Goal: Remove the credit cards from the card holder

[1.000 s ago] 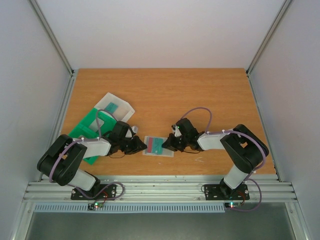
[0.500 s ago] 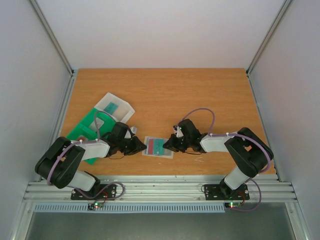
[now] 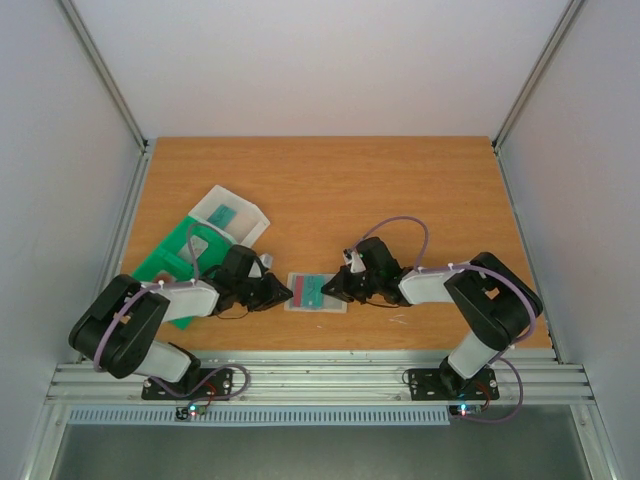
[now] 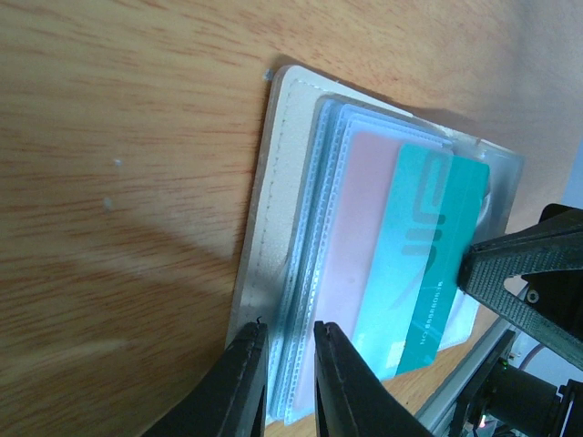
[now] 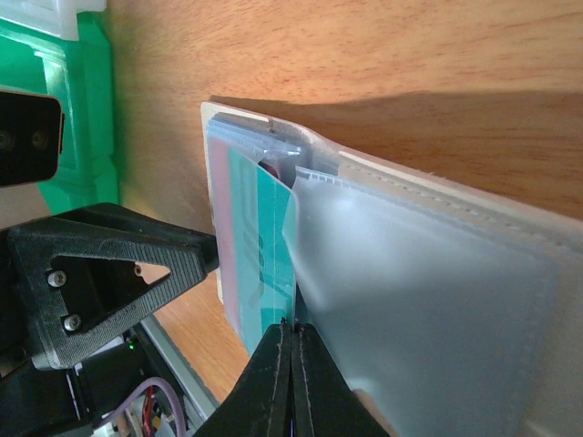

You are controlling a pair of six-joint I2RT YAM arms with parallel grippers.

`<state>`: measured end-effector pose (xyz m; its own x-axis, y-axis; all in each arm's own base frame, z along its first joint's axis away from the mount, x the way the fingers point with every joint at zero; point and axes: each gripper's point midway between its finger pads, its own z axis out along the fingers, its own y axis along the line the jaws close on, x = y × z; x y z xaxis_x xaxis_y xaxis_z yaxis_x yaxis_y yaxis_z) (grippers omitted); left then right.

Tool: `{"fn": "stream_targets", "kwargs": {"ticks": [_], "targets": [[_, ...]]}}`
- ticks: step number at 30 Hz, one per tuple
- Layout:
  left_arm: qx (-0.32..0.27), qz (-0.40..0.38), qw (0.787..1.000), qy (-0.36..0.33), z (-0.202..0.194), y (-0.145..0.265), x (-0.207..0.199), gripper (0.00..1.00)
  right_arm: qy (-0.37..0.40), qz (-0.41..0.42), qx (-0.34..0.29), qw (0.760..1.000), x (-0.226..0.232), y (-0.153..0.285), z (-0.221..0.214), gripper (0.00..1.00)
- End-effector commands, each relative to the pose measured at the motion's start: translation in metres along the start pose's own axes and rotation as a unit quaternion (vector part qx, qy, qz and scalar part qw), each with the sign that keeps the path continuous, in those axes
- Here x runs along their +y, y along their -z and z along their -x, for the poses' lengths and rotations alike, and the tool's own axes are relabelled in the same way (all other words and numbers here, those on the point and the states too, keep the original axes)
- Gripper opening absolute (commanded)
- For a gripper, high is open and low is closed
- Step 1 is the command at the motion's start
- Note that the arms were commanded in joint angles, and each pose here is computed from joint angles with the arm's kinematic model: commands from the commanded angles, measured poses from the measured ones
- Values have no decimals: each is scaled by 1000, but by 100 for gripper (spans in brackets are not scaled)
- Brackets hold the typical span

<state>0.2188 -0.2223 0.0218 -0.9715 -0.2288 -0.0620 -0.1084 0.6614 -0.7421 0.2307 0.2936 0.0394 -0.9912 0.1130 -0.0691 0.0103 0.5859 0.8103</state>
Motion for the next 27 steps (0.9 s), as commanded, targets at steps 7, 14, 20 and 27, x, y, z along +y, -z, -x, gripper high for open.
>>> {"fn": "stream_targets", "kwargs": {"ticks": [7,14,20,27], "targets": [[-2,10,1000,15,-7,1,11,17,7,18,8,1000,7,-9,7,1],[-2,11,1000,16,-8,1,12,17,14,10,9,1000,6,-11,9,1],[0,11,1000,17,-8,0,13,17,15,11,10,1000,8,-11,10,1],[-5,23,1000,20,-7,-2,20,17,27,2,-4,1000,12,0,11,1]]}}
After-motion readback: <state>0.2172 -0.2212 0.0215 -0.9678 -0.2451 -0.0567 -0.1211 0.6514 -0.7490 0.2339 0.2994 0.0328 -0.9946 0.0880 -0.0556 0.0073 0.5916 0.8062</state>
